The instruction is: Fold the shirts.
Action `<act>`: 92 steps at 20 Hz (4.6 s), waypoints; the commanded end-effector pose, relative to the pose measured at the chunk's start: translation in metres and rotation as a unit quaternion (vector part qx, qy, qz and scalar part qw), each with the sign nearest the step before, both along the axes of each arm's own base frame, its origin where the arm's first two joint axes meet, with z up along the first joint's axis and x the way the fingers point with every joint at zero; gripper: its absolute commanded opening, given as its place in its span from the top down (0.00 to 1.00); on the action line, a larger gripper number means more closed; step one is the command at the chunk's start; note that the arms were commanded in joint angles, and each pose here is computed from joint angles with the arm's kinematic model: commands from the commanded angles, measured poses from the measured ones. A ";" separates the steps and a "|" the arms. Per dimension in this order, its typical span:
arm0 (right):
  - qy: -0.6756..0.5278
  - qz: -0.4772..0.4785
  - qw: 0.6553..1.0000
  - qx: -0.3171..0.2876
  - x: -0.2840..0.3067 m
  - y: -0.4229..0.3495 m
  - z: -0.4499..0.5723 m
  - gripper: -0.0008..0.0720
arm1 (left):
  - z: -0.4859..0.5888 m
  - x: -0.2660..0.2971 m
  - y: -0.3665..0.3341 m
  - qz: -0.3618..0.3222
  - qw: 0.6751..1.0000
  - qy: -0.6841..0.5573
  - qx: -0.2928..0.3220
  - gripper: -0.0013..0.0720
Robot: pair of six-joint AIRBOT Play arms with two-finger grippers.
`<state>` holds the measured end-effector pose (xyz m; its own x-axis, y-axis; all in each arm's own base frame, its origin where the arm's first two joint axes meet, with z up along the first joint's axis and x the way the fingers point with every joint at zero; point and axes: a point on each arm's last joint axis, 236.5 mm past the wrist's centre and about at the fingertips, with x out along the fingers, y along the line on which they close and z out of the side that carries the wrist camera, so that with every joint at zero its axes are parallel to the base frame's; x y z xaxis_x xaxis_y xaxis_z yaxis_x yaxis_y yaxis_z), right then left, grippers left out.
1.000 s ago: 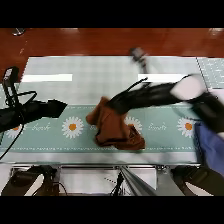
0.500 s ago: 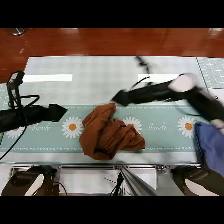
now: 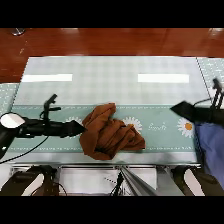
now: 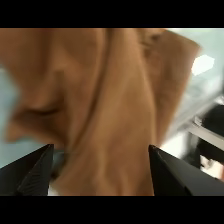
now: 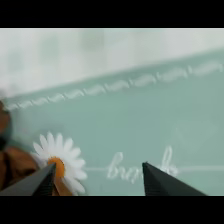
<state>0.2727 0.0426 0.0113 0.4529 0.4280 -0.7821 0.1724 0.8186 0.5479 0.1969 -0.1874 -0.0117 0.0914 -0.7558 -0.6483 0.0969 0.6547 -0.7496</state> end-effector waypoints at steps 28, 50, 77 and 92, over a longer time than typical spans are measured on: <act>0.189 0.159 0.958 0.144 -0.095 0.141 -0.100 0.14 | 0.003 0.051 -0.043 -0.038 0.996 -0.046 -0.068 0.95; 0.195 0.211 0.949 0.130 -0.114 0.168 -0.107 0.95 | 0.003 0.051 -0.043 -0.039 0.996 -0.046 -0.068 0.95; -0.419 0.017 0.875 -0.242 -0.091 -0.006 0.421 0.95 | 0.409 -0.020 0.148 0.221 0.794 -0.491 0.282 0.95; -0.166 0.043 0.949 -0.266 0.097 -0.017 0.160 0.95 | 0.058 0.057 0.040 0.182 0.968 -0.170 -0.004 0.95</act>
<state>0.3196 0.0299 0.2200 0.7316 0.0909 -0.6756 -0.0387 0.9950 0.0920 0.2425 -0.1329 0.0898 0.5399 -0.6176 -0.5719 0.1566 0.7413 -0.6527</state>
